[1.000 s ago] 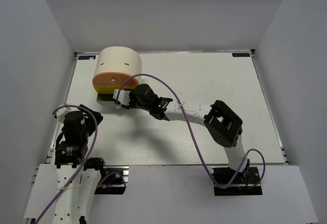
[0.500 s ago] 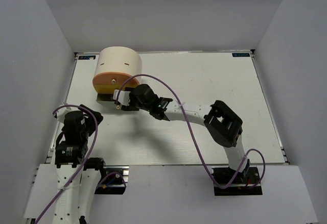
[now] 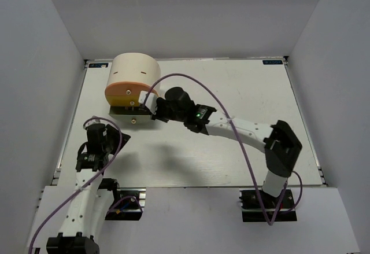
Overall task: Sort the stationery into containers
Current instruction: Close the drawer
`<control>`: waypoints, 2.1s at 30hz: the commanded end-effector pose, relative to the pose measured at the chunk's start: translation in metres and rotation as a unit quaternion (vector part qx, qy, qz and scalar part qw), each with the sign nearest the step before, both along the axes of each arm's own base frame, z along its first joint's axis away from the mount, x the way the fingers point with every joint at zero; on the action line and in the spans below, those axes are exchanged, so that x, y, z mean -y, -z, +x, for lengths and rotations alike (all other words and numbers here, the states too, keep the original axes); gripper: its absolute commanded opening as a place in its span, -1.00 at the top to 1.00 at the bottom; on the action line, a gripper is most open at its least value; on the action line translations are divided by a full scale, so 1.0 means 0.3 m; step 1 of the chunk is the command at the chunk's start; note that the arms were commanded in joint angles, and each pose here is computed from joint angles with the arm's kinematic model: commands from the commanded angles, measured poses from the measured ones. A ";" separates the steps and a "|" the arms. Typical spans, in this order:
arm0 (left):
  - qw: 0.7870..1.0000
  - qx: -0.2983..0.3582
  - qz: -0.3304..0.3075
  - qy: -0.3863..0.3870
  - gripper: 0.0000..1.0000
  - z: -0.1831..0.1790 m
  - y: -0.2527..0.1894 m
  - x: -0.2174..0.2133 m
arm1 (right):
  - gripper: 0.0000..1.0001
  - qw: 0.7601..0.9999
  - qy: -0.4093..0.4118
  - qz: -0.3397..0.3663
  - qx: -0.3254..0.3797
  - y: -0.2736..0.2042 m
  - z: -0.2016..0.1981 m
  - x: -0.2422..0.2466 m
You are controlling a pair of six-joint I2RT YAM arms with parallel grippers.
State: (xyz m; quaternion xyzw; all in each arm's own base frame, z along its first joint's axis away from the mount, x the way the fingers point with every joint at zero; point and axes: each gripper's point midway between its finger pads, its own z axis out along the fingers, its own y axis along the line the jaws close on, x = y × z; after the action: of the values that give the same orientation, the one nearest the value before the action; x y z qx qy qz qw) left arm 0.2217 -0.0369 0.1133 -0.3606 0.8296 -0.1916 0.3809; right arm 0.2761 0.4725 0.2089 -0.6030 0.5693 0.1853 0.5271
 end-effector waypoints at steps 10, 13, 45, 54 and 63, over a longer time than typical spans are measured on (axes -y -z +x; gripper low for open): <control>0.994 0.052 -0.081 0.052 -0.26 0.194 0.072 0.095 | 0.46 0.985 0.097 0.012 -0.142 0.047 0.040 0.322; 0.994 0.050 -0.089 0.046 -0.35 0.233 0.097 0.095 | 0.44 0.981 0.119 0.007 -0.151 0.077 0.067 0.388; 0.979 0.092 -0.177 -0.034 -0.38 0.456 0.139 0.083 | 0.41 0.968 0.175 0.010 -0.178 0.126 0.122 0.598; 0.976 0.091 -0.189 -0.053 -0.35 0.489 0.150 0.074 | 0.41 0.967 0.175 0.007 -0.182 0.141 0.120 0.604; 0.973 0.097 -0.202 -0.060 -0.33 0.545 0.141 0.074 | 0.41 0.967 0.176 0.004 -0.183 0.149 0.120 0.606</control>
State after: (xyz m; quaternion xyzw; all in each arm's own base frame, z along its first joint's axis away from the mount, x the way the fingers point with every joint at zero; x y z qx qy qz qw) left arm 0.3660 -0.0654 0.0519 -0.4584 0.7305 -0.3573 0.3586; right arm 0.3131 0.2899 0.1549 -0.4492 0.7605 0.1915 0.4281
